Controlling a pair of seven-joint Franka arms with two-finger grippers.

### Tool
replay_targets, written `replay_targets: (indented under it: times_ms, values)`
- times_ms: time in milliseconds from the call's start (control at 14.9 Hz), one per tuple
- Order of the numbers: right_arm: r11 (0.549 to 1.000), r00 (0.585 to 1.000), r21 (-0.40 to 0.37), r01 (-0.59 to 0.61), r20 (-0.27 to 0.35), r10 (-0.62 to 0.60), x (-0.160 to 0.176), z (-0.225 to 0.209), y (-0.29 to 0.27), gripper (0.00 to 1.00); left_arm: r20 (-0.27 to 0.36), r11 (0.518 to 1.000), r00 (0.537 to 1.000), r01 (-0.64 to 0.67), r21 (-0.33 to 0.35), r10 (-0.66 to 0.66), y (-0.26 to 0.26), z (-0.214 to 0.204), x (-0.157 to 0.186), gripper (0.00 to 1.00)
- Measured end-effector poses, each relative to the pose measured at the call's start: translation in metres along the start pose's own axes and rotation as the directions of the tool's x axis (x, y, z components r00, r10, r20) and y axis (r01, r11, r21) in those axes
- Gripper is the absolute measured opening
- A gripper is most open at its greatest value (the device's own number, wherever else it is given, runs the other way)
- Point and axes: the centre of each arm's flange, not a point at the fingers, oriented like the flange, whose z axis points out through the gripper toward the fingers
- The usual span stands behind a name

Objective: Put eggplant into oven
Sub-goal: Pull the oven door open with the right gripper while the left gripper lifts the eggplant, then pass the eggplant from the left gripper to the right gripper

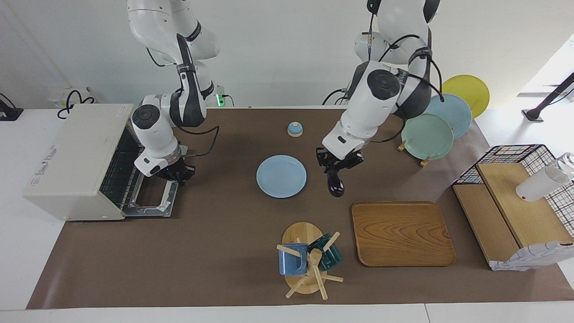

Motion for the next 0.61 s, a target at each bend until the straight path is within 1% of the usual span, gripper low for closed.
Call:
replay_targets:
  times_ms: [202,404,538,605]
  values:
    - [1.000,1.000,-0.001,-0.023,-0.005,0.023,0.001,-0.002,-0.019,0.01,-0.022,1.000,0.999,-0.023,-0.006,0.023,0.042,0.039,-0.034,0.31]
    - [1.000,0.999,0.001,0.005,-0.046,-0.005,0.016,-0.030,-0.059,0.01,-0.023,0.999,0.999,-0.034,-0.004,0.034,0.072,0.088,-0.067,0.31]
    - [1.000,0.998,0.003,0.010,-0.060,-0.010,0.026,-0.053,-0.069,0.04,-0.022,1.000,0.999,-0.029,-0.003,0.028,0.082,0.115,-0.080,0.31]
    - [1.000,0.998,0.004,0.007,-0.070,-0.007,0.029,-0.060,-0.068,0.09,-0.021,1.000,0.999,-0.029,-0.002,0.029,0.087,0.127,-0.084,0.31]
